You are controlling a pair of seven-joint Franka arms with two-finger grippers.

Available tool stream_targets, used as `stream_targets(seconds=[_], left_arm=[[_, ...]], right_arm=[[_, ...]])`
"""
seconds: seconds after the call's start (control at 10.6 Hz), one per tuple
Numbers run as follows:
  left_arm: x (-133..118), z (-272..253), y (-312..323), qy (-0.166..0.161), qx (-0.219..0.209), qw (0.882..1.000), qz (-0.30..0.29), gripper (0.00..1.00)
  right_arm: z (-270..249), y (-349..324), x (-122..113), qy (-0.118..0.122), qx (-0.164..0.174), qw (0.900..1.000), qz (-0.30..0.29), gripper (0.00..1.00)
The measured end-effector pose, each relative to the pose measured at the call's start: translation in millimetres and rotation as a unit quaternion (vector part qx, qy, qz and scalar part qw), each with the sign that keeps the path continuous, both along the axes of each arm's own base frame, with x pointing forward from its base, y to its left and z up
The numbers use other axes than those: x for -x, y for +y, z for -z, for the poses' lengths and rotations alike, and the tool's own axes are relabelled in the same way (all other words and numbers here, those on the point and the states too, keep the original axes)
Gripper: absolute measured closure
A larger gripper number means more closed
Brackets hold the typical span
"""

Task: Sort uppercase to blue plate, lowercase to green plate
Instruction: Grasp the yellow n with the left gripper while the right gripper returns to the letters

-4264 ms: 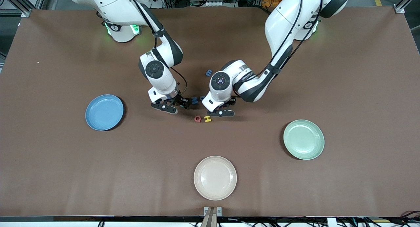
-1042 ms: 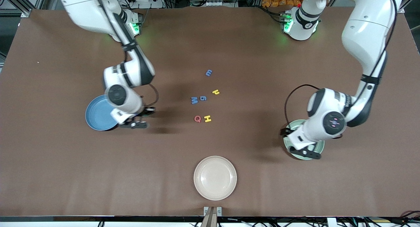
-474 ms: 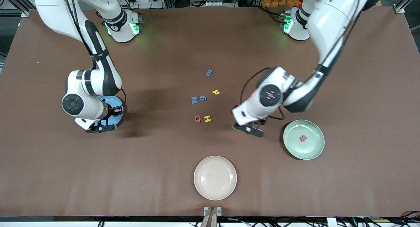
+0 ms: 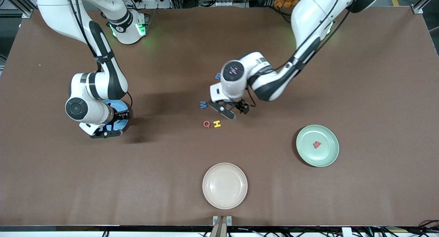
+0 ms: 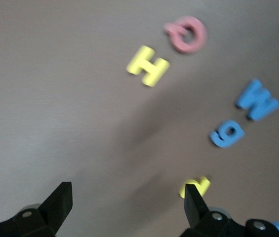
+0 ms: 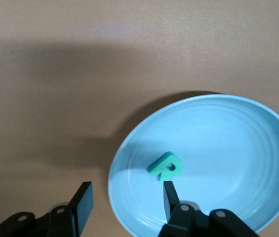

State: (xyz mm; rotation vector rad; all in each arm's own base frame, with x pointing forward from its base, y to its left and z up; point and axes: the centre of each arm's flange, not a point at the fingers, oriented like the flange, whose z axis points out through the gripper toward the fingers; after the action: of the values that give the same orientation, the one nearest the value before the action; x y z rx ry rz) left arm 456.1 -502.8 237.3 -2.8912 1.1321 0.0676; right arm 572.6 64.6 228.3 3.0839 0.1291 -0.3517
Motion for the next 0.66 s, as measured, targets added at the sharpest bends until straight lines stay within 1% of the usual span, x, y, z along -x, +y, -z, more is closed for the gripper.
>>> stream_targets(seconds=[0.19,0.28,0.38,0.47,0.66], left_arm=[[29.9,17.6,-15.4,-0.005,-0.007,0.999,0.053,0.0],[43.7,25.7,-19.1,-0.005,-0.008,0.997,0.077,0.0],[54.9,33.9,-19.1,-0.002,-0.009,0.995,0.101,0.0],[63.4,42.0,-16.7,0.005,-0.01,0.993,0.122,0.0],[73.5,53.4,-11.3,0.007,-0.01,0.989,0.147,0.0]], right_arm=[[-3.0,20.1,-0.4,-0.009,-0.03,0.999,0.022,0.34],[-4.6,40.8,-0.2,-0.016,-0.038,0.999,0.036,0.34],[-7.1,66.8,0.3,-0.027,-0.039,0.997,0.052,0.34],[-9.6,92.7,1.3,-0.043,-0.043,0.996,0.065,0.34],[-13.7,120.0,1.3,-0.074,-0.051,0.993,0.077,0.35]])
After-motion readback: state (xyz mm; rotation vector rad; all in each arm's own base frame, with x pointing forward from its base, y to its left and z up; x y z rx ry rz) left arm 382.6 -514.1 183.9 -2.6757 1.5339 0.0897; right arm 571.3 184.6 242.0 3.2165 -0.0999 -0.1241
